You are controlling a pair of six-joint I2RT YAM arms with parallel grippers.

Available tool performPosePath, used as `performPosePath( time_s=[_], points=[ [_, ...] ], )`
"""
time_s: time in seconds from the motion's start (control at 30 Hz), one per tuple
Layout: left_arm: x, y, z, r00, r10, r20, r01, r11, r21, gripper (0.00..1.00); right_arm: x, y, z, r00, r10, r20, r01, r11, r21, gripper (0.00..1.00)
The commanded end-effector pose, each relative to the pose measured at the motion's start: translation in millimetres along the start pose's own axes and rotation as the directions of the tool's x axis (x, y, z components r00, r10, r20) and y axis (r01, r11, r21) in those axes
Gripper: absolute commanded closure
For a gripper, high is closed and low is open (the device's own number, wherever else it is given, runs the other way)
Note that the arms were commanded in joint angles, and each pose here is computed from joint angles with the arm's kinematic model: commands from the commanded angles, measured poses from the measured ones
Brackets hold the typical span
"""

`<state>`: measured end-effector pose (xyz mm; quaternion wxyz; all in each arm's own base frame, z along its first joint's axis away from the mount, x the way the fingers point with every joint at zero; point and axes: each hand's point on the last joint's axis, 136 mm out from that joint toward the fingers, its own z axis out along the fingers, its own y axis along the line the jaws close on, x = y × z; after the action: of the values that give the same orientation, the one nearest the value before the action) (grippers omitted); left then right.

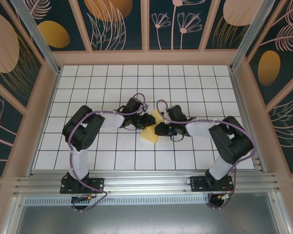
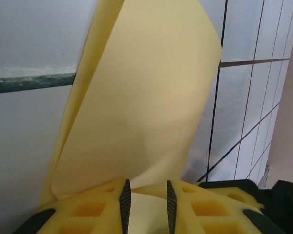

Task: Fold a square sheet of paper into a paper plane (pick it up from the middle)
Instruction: Fold the triangle a second time at the center of the table.

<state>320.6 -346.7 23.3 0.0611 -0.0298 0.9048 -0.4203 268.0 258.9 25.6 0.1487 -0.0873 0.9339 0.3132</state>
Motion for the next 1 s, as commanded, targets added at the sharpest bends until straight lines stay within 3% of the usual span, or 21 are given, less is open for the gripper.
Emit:
performPosePath(
  time_s=[0.0, 0.2, 0.33, 0.47, 0.73, 0.97],
  points=[
    [15, 33, 5, 0.999, -0.021, -0.032, 0.018, 0.996, -0.093, 0.7, -10, 5, -19, 0.997, 0.046, 0.062, -0.047, 0.999, 0.007, 0.65],
    [15, 31, 5, 0.999, -0.01, -0.034, 0.007, 0.996, -0.087, 0.7, -7, 17, -44, 0.983, 0.126, 0.134, -0.12, 0.991, -0.053, 0.63],
    [15, 31, 5, 0.999, -0.004, -0.038, 0.001, 0.996, -0.085, 0.7, -1, 41, -52, 0.98, 0.146, 0.134, -0.122, 0.978, -0.171, 0.82],
    [16, 32, 5, 0.999, -0.003, -0.037, 0.0, 0.996, -0.088, 0.7, 6, 53, -44, 0.984, 0.158, 0.081, -0.138, 0.966, -0.218, 0.94],
    [16, 33, 6, 0.999, -0.003, -0.042, 0.0, 0.996, -0.091, 0.7, 8, 59, -16, 0.973, 0.229, -0.006, -0.222, 0.94, -0.258, 0.97],
    [17, 34, 6, 0.999, -0.003, -0.047, -0.001, 0.996, -0.094, 0.7, 17, 50, -2, 0.968, 0.246, -0.046, -0.25, 0.944, -0.216, 0.97]
  ],
)
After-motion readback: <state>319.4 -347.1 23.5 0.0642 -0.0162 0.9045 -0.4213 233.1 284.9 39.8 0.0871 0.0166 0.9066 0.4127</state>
